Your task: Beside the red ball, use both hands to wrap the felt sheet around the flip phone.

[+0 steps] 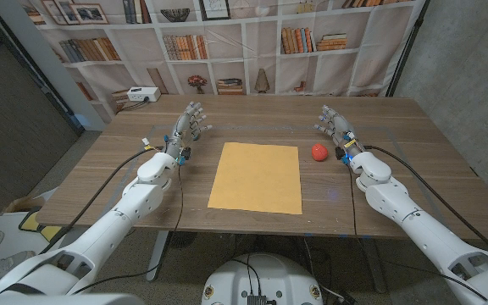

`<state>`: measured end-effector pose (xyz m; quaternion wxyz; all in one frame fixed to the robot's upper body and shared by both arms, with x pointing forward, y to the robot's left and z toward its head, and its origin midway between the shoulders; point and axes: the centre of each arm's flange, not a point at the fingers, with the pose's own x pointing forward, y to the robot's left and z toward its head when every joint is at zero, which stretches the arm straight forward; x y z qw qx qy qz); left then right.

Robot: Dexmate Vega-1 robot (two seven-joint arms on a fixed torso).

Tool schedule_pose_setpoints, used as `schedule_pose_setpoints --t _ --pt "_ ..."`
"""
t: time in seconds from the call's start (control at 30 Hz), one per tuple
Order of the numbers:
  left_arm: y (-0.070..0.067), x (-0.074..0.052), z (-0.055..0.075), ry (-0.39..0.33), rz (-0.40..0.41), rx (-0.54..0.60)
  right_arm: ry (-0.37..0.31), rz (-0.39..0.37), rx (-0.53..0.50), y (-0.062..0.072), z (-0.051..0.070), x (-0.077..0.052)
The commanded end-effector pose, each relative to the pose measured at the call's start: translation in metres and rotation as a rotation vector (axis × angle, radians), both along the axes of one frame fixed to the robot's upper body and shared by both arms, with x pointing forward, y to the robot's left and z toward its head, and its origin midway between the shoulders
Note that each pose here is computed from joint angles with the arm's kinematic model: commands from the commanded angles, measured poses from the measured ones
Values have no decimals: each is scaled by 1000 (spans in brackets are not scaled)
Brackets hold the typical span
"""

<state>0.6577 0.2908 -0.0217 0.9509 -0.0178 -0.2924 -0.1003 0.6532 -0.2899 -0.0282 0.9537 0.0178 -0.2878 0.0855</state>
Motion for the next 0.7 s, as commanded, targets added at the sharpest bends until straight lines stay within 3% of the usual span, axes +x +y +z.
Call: schedule_pose_setpoints --t 0.03,0.1,0.2,0.4,0.5,0.6,0.7 --pt "-1 4 7 -29 0 36 1 -59 2 -1 2 1" --pt "0 4 10 -27 1 45 2 -17 -7 0 3 4" --pt "1 -1 16 -35 79 107 -4 -27 -29 2 6 5" --pt "13 -19 37 -65 301 351 -11 -17 -39 8 6 7" --pt "21 -23 44 -64 303 408 -14 -18 -48 11 6 7" --pt "28 -30 51 -56 374 478 -16 -12 -50 13 4 8" --pt "33 -33 57 -46 368 556 -15 -9 -49 14 2 9"
